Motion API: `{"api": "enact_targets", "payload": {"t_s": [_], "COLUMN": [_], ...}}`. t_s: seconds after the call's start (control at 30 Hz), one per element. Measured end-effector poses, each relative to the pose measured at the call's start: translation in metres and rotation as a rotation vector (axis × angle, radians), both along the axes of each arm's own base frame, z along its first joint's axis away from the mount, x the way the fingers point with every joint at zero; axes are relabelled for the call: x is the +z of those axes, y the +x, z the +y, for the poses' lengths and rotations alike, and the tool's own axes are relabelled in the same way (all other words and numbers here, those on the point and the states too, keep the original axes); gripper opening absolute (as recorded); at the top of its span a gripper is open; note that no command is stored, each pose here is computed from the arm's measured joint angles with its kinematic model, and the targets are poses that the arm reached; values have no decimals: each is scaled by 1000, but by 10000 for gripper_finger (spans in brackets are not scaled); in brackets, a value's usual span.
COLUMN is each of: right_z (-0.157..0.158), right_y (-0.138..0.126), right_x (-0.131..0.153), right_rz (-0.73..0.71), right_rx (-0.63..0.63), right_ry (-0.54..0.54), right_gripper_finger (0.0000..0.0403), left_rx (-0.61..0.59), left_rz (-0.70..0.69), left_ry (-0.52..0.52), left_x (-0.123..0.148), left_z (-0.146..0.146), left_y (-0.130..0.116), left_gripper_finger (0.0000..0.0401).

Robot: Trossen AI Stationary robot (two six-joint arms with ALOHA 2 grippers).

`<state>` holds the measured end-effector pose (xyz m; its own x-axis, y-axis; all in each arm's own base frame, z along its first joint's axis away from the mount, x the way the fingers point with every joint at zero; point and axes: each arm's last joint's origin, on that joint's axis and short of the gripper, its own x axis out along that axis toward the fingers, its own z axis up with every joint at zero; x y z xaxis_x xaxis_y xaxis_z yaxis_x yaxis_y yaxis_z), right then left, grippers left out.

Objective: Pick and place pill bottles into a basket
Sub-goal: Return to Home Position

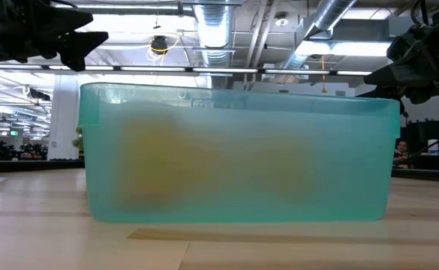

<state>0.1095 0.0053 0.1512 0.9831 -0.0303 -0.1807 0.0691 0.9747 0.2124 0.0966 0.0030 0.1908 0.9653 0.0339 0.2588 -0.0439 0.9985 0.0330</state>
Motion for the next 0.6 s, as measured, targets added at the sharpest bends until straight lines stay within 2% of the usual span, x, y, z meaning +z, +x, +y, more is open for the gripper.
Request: {"api": "enact_targets", "payload": {"t_s": [0.4,0.6], "right_z": [0,0], "right_y": [0,0], "right_x": [0,0], "right_rz": [0,0], "right_rx": [0,0], "right_ry": [0,0], "right_gripper_finger": [327,327], "left_rx": [2,50], "left_rz": [108,194], "left_ry": [-62,-98], "left_x": [-11,-20], "left_z": [0,2], "left_y": [0,1], "left_gripper_finger": [248,248]}}
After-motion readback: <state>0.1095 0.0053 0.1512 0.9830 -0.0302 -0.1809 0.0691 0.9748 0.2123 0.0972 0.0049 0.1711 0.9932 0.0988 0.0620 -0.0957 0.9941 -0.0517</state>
